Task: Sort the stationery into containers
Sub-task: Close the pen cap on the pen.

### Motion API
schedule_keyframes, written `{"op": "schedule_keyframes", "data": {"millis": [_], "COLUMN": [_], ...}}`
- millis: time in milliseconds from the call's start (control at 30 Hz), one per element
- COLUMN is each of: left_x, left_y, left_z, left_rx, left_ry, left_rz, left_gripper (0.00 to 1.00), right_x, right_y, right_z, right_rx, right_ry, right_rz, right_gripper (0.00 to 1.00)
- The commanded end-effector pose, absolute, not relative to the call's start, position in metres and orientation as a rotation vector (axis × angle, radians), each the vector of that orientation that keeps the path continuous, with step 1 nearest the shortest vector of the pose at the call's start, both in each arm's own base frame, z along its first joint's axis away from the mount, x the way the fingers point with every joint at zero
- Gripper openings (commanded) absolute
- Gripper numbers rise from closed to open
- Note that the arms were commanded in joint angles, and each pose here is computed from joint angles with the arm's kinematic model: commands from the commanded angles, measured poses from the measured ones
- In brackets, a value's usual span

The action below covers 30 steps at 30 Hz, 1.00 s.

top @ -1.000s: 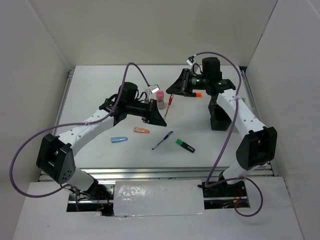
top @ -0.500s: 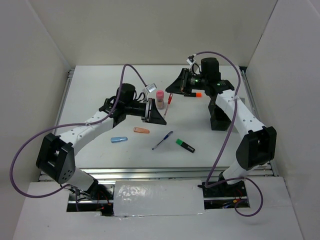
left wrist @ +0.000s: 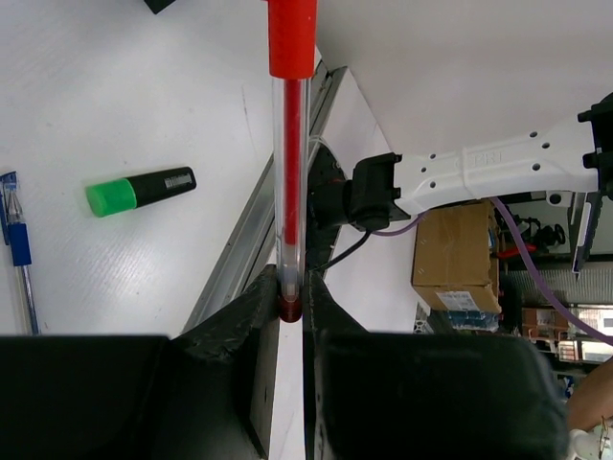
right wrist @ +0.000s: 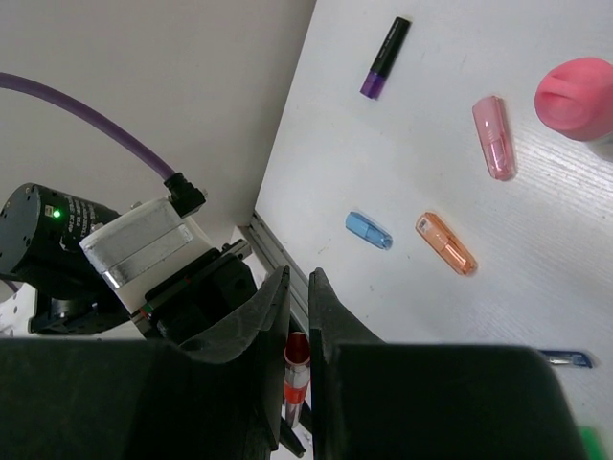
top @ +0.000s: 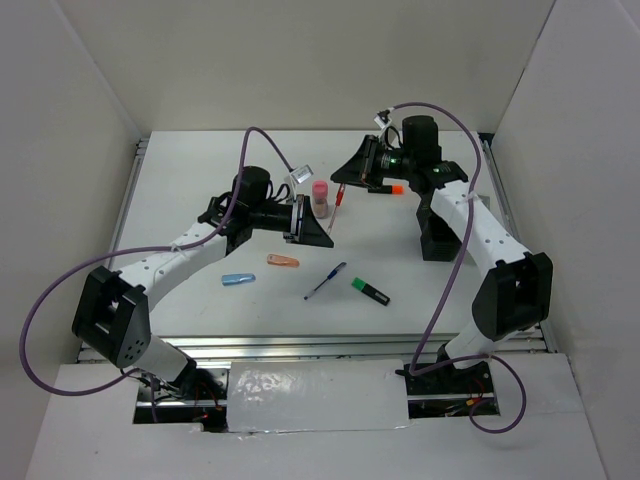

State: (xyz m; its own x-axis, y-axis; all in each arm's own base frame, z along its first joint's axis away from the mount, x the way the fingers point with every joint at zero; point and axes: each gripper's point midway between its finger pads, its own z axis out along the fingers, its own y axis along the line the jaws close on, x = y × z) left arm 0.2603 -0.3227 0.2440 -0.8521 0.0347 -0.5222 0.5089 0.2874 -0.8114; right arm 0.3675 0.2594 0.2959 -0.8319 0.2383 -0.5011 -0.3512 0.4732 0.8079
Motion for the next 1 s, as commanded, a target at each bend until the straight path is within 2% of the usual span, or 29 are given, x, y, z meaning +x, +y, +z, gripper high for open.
{"op": "schedule_keyframes", "data": {"millis": [0, 967], "left_x": [0.307, 0.339], "left_y": [-0.322, -0.319], "left_z": [0.319, 0.343], "left_rx": [0.503, 0.49], "left_ry": [1.805, 1.729], "left_rz": [-1.459, -1.372], "left_gripper": [0.0, 0.0], "right_x": [0.315, 0.301], "right_y": [0.28, 0.29], "right_z": [0.286, 0.277], "right_rx": [-0.192, -0.233], "right_ry": [2.272, 2.304], "right_rz": [1.5, 1.549], "right_gripper": [0.0, 0.0]}}
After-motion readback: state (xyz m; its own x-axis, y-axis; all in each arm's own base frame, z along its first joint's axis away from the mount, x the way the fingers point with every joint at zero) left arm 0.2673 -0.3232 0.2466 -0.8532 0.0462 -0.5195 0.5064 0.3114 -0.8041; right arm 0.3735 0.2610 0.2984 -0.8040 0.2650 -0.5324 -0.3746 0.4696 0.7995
